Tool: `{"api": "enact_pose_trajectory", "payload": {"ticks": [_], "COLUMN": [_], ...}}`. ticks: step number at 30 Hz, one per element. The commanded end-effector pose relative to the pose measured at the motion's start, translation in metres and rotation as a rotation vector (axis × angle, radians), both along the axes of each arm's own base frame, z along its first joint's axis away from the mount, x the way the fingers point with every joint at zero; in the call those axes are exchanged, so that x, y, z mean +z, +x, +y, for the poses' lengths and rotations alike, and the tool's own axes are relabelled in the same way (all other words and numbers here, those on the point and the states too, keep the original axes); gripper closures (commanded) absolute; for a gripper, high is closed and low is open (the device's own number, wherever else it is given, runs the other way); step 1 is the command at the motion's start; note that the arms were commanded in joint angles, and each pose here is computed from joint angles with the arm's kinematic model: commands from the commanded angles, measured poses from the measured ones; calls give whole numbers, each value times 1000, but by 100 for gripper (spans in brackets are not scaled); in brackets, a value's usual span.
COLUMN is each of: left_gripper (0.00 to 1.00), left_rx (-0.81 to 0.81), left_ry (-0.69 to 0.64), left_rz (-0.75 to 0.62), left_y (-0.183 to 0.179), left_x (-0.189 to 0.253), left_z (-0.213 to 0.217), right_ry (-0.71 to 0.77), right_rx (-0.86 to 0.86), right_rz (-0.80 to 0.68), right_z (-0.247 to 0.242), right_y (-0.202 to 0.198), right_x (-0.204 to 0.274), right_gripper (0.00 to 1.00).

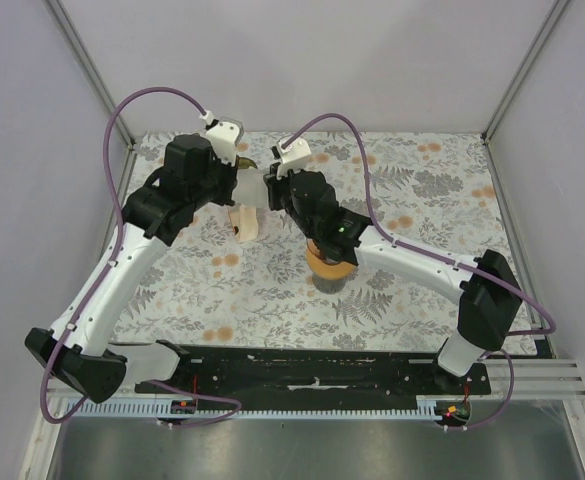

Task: Place the coffee filter in the dripper
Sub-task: Place the coffee filter in the coffee server.

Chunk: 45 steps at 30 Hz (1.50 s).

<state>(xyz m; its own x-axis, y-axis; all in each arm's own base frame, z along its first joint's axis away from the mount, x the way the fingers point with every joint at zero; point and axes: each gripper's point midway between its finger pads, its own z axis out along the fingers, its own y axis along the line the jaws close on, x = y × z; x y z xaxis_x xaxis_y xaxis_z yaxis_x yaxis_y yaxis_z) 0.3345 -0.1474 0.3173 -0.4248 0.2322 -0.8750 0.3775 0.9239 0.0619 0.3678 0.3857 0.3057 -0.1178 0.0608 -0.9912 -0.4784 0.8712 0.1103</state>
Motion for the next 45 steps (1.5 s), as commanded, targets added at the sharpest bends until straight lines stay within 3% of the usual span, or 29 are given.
{"api": "enact_pose_trajectory", "payload": {"ticks": [1, 8, 15, 20, 23, 27, 28, 32, 34, 40, 45], "left_gripper": [86, 61, 59, 96, 98, 98, 97, 60, 50, 41, 40], "left_rx": [-65, -132, -149, -35, 27, -64, -93, -246, -307, -500, -537], "left_ry": [-11, -62, -60, 25, 75, 31, 20, -44, -79, -147, -174], "left_rz": [-78, -30, -4, -57, -102, -80, -69, -37, -47, -64, -61], "left_y": [-6, -7, -9, 0, 3, -2, -5, -22, -32, -64, -71], "left_x": [23, 10, -3, 4, 14, 15, 13, 19, 33, 71, 80], "left_z": [-6, -25, -28, -2, 15, -3, -8, -33, -41, -60, -65], "right_ry": [56, 99, 125, 92, 89, 56, 39, -46, -78, -156, -226], "right_rx": [-21, 26, 22, -14, -47, -10, 0, 23, 21, 77, 164], "right_rz": [-41, -11, -18, -7, -1, 11, 16, 55, 75, 163, 294], "right_z": [-7, -1, -7, -24, -42, -37, -35, -38, -50, -89, -119], "right_y": [1, -7, -9, -3, 2, 1, 1, -3, -7, -33, -67], "right_x": [32, 38, 49, 45, 41, 42, 40, 33, 31, 35, 28], "right_gripper": [100, 100, 100, 100, 100, 100, 100, 100, 100, 100, 100]}}
